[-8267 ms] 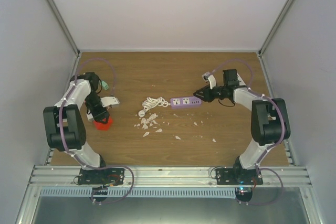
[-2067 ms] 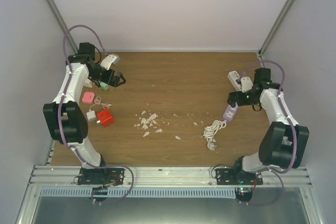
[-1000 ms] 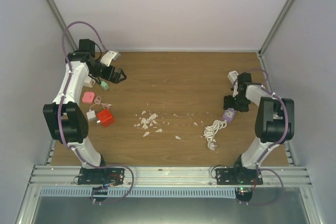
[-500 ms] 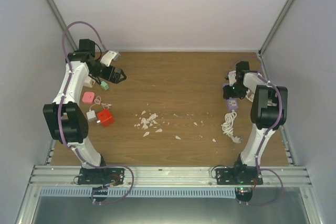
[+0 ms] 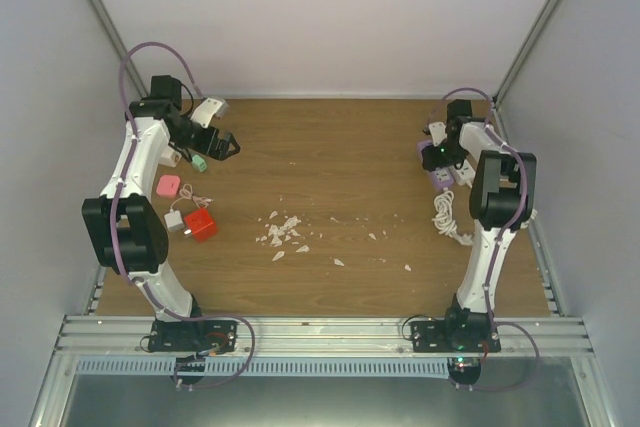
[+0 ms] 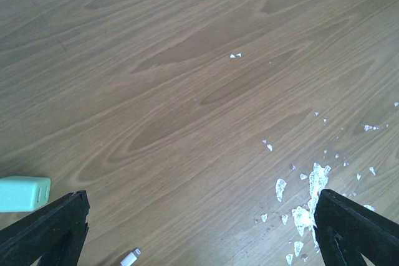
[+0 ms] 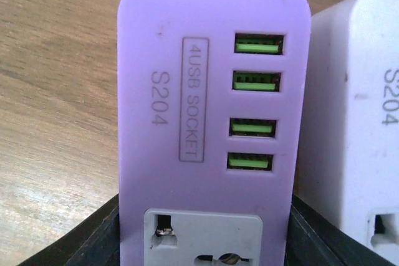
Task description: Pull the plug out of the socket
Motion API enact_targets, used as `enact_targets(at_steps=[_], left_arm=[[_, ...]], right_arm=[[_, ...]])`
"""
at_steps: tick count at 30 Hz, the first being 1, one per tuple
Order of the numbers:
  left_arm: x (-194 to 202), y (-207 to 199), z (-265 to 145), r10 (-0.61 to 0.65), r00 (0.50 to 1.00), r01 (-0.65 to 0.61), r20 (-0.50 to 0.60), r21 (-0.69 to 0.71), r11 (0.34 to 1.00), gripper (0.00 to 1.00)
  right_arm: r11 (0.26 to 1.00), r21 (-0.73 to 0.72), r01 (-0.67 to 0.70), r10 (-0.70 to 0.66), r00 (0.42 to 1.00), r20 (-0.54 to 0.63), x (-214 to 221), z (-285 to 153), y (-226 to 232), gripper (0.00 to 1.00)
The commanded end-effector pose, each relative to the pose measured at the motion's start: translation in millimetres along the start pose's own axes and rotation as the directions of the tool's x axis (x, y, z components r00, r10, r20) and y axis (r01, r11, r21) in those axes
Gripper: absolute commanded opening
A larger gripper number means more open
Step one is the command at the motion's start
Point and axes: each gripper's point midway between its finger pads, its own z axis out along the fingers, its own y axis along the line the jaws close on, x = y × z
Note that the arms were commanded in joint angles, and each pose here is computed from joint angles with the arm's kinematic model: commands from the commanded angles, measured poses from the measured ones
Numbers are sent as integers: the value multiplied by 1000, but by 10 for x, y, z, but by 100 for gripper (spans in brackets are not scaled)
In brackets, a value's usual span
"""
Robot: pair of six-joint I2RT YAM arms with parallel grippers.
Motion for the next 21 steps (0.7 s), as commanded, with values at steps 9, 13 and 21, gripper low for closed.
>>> enact_targets(at_steps=[9,13,21], left_arm=[[-93,-17,-72,21,999,-20,32,-19,1000,99],[-218,7,-162,47,997,-45,53,-39,998,99],[-588,-38,-474,118,982,-109,146,-73,991,99]], right_arm=[[995,-23,93,-88,984,156,-543,-537,141,85],[991,-32,132,-120,959,257,-793,-978,236,98],[976,-14,215,-181,852,492,-1162,-1999,433,100]])
